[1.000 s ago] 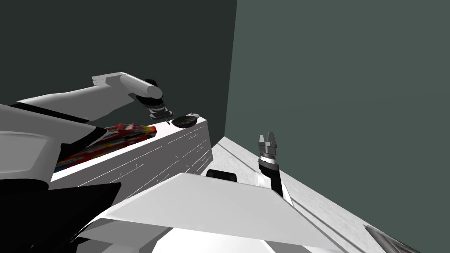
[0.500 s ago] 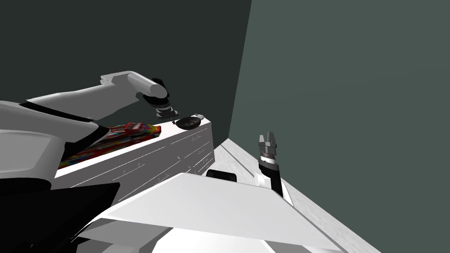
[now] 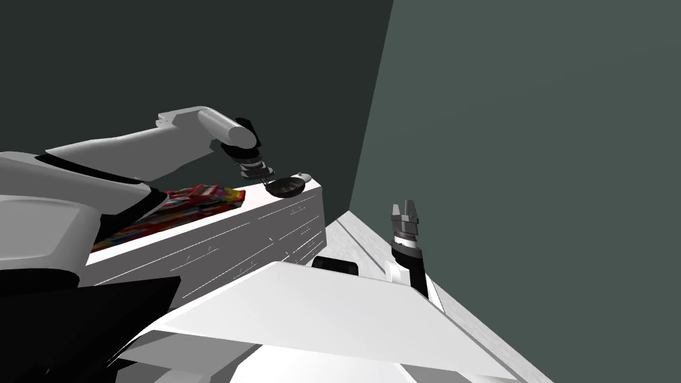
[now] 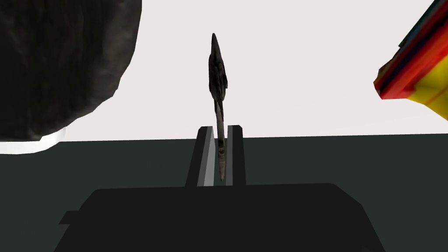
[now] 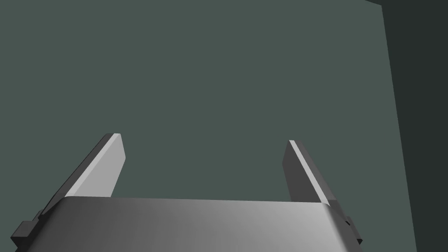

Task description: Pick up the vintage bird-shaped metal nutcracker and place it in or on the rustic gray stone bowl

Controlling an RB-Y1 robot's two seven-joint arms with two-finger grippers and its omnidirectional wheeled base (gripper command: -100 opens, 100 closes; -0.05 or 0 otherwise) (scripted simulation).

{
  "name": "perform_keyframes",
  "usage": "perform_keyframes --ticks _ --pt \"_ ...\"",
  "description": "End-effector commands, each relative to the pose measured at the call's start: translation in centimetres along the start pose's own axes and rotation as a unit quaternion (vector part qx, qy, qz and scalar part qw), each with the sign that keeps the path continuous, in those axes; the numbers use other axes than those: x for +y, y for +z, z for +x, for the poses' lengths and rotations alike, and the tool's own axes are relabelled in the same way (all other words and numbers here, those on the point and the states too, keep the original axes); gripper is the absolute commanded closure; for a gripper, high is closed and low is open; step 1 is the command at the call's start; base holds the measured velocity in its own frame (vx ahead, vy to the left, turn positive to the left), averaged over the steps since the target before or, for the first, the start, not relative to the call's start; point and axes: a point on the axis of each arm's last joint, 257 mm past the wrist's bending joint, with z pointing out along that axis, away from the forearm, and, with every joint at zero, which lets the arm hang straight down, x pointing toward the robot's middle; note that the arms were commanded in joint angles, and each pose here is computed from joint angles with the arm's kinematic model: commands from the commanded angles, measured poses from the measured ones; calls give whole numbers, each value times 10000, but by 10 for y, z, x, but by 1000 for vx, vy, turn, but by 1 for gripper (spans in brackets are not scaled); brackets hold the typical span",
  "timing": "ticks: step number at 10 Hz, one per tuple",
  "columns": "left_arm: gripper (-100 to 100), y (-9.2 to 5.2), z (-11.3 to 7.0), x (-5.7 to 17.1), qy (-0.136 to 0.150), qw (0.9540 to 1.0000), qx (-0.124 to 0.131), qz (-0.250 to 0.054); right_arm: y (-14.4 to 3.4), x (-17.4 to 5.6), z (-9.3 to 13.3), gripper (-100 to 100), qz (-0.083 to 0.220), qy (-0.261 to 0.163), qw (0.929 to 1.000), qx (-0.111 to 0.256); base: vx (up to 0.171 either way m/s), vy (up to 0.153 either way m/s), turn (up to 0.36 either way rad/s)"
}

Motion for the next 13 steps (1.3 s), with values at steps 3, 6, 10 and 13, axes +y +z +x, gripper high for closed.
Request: perform_keyframes --ticks 3,6,10,13 --pt "100 -30 -18 6 -189 9995 -216 132 0 0 0 0 0 0 10000 0 19 -78 126" --pt "100 -52 -31 11 -339 9985 -369 237 0 0 0 0 0 1 10000 0 0 -76 93" --pt "100 -91 -50 20 -579 9950 -645 495 0 0 0 0 0 0 10000 0 2 -76 104" --pt "100 -117 -60 24 -696 9917 -820 709 0 0 0 0 0 1 10000 0 28 -101 90"
